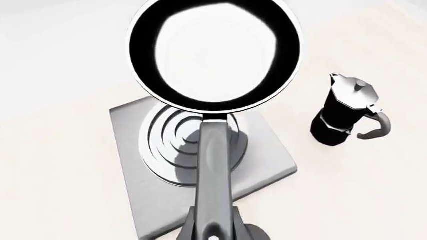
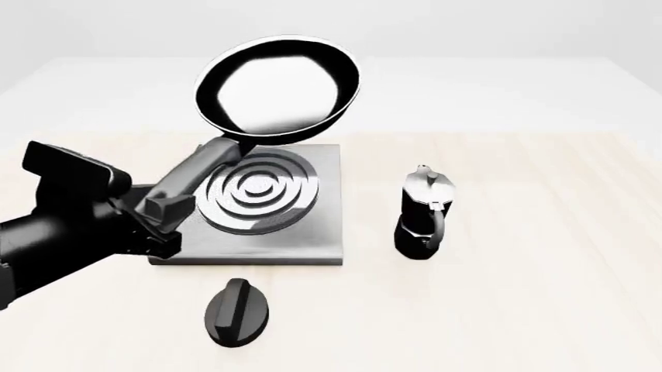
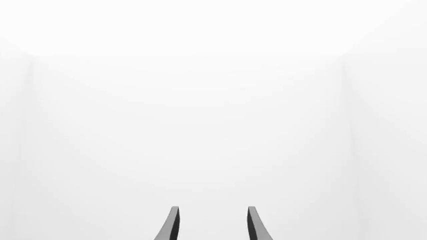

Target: Put the frying pan on the stove.

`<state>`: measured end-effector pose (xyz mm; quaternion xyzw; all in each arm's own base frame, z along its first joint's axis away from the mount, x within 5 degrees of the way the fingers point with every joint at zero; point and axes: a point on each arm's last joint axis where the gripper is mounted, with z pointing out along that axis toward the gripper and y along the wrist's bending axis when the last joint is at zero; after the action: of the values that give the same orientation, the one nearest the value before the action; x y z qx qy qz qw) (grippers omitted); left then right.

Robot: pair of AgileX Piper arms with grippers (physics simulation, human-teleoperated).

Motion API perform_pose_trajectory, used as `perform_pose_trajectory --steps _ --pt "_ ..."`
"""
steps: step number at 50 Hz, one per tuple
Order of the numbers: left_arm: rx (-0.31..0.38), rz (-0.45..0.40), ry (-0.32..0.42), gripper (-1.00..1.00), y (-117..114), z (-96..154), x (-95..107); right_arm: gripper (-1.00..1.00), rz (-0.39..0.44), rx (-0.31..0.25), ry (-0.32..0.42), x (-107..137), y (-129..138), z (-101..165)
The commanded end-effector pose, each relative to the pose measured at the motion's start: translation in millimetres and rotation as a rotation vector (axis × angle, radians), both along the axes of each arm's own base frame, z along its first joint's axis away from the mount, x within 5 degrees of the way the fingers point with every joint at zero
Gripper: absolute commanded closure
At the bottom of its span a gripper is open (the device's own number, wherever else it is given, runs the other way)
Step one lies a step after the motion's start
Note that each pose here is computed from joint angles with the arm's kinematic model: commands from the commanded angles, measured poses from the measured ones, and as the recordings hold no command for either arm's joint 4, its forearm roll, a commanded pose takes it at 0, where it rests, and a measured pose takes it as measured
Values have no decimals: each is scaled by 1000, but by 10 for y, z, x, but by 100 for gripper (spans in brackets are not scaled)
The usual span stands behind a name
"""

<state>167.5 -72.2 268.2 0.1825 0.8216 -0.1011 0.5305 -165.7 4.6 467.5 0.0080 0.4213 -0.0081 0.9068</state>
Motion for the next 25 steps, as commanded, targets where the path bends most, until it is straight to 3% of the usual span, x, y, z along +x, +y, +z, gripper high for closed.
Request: perform_pose_trajectory --steps 1,25 --pt "-10 16 -18 100 92 83 -150 -100 -2 -1 -1 9 0 -1" --pt "-5 80 49 100 219 -80 -241 -100 -4 -2 -1 5 4 0"
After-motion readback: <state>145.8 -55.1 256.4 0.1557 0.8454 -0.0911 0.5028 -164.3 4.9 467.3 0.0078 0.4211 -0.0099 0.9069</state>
